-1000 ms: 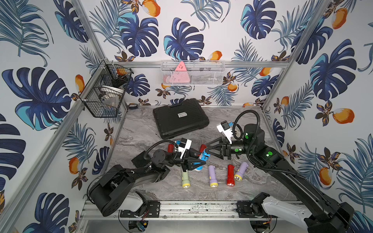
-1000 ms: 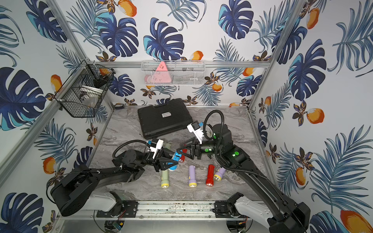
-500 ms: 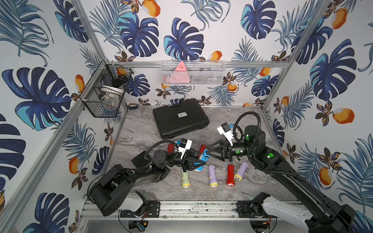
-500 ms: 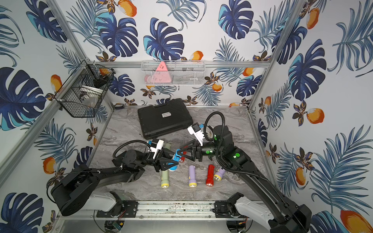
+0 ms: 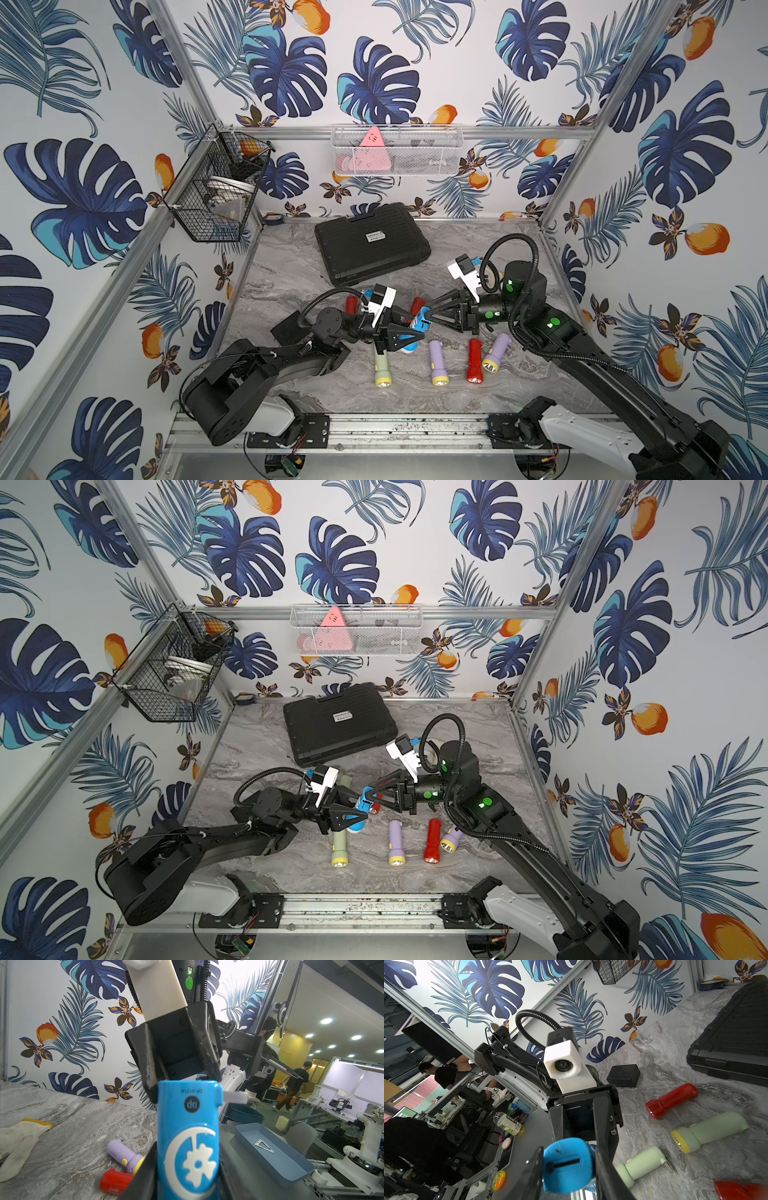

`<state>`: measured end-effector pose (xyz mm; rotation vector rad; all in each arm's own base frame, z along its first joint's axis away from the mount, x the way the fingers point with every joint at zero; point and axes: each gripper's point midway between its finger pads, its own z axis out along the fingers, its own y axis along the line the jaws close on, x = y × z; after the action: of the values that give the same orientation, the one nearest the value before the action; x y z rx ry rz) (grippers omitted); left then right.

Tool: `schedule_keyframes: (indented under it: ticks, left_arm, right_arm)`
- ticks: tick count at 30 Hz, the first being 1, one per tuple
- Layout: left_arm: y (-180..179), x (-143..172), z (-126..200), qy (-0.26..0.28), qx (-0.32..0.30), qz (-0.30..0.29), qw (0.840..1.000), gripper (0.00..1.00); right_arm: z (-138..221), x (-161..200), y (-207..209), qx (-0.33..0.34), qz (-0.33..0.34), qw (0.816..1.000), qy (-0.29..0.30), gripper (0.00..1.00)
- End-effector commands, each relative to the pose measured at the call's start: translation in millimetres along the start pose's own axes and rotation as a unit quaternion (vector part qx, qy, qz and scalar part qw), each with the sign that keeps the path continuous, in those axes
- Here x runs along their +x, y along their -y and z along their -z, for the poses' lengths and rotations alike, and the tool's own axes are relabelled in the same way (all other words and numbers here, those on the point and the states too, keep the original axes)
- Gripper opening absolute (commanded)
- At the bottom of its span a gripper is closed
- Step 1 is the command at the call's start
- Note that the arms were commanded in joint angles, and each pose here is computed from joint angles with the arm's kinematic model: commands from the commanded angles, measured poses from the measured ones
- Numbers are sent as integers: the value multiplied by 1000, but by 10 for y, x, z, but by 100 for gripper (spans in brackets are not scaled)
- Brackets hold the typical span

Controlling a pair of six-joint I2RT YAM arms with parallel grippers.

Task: Close the plug at the bottom of the flashlight
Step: Close the plug of the flashlight.

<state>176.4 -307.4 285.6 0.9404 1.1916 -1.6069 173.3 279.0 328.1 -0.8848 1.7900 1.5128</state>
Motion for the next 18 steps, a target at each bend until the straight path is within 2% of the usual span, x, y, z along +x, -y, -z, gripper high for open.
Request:
schedule_keyframes:
  ticks: [1,9,18]
  left_arm:
    - [104,-191,-2,31,12,-42,999,0]
    - [146,-292,8,42,11,-56,997,0]
    - [166,-362,0,46,16,-57,997,0]
  right_arm:
    - [-11,69,22,0,-12,1000,-11,30]
    - [-35,195,95,0,-34,999,-21,24]
    - [-72,235,130,-9,-44,999,-26,11]
